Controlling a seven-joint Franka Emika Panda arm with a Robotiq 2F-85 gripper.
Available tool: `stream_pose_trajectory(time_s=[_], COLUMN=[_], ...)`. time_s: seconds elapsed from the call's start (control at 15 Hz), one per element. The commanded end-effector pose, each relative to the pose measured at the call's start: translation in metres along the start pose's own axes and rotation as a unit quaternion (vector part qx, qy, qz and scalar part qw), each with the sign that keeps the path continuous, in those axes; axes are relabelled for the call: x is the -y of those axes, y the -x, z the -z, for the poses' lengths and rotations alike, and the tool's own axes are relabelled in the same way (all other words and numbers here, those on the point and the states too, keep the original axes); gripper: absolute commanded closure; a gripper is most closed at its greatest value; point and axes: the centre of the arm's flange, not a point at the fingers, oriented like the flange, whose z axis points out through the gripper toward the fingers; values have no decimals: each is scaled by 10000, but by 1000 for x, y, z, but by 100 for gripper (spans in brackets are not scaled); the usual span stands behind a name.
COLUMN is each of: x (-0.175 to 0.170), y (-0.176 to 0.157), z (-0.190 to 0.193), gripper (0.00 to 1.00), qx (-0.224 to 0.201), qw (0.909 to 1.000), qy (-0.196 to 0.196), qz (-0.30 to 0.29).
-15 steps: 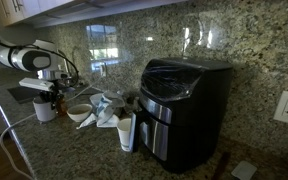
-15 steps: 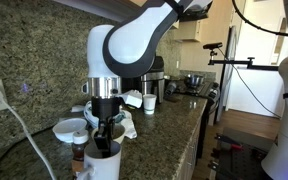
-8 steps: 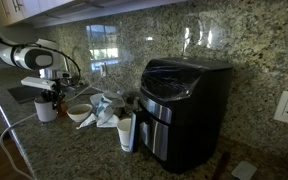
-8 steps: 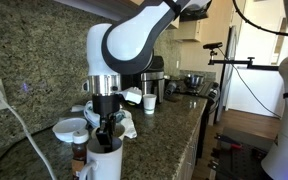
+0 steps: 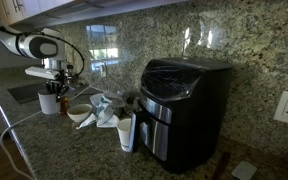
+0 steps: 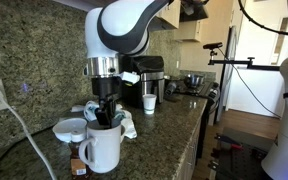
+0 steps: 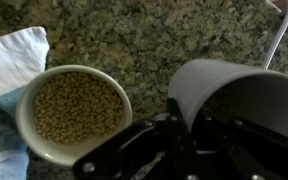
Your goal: Move the cup to the right on the counter
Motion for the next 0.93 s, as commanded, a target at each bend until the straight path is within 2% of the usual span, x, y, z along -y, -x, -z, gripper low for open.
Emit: stream_pose_trajectory(time_s=[0.0,0.27,0.47,0.67,0.87], x=[-8,-25,-41,-66,-95], y=[13,43,74,113,152], z=[49,73,79,68,47], gripper=[97,97,97,97,97], qx=[66,200,319,376,388], qw=[9993,9941,9863,9750,9579], qy=[153,294,353,357,497], qz=[-348,-1022,-1579,-2160,-2802])
